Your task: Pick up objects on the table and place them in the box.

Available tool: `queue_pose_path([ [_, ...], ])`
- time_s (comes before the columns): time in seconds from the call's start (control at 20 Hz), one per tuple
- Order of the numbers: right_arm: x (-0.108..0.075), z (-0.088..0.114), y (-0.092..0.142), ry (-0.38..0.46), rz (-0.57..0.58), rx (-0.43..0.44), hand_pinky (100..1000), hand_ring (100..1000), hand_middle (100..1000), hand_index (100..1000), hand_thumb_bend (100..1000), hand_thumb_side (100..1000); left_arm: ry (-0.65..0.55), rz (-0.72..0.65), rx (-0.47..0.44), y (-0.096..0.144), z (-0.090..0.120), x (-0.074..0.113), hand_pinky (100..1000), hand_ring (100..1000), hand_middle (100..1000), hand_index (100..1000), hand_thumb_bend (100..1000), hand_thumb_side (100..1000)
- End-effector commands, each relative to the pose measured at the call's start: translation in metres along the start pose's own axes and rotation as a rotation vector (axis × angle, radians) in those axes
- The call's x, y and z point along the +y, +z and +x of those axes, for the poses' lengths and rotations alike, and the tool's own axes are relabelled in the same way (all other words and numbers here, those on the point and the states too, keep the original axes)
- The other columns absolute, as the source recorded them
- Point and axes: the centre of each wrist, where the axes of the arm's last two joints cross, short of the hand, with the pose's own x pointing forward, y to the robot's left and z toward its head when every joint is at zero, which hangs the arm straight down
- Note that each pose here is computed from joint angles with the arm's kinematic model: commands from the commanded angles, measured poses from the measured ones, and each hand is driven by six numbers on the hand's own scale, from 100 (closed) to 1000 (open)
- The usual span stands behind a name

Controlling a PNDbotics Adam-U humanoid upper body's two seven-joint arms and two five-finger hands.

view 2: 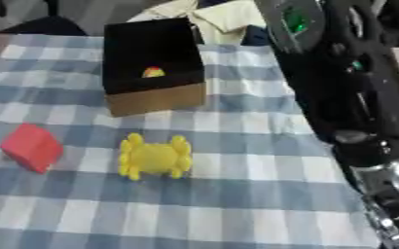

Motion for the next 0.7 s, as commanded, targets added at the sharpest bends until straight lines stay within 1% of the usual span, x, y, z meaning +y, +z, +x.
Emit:
queue_pose_path([
  [0.05, -0.015, 0.002, 0.013, 0.071, 0.058, -0.077, 914, 923, 867, 891, 558, 625, -0.02, -0.002, -0.035, -0.007, 0.004, 0.006, 624, 774, 678, 790, 115, 849],
  [0.1, -0.014, 0.001, 0.016, 0.079, 0.086, -0.088, 916, 922, 866, 889, 545, 593, -0.021, -0.002, -0.034, -0.007, 0.004, 0.006, 624, 774, 678, 790, 115, 849],
  [0.2, -0.012, -0.003, 0.022, 0.085, 0.148, -0.102, 917, 921, 863, 885, 529, 558, -0.023, -0.002, -0.035, -0.007, 0.003, 0.006, 624, 774, 678, 789, 115, 849],
  [0.35, -0.01, -0.008, 0.031, 0.078, 0.223, -0.119, 916, 918, 862, 884, 516, 539, -0.026, 0.0, -0.035, -0.008, 0.003, 0.007, 624, 774, 678, 789, 115, 848],
  [0.55, -0.008, -0.013, 0.045, 0.055, 0.29, -0.138, 912, 914, 858, 886, 514, 548, -0.03, 0.0, -0.038, -0.008, 0.003, 0.008, 624, 774, 678, 788, 115, 848],
  [0.7, -0.005, -0.015, 0.052, 0.04, 0.319, -0.138, 910, 913, 856, 886, 519, 554, -0.034, 0.0, -0.04, -0.009, 0.003, 0.008, 624, 774, 678, 788, 115, 847],
])
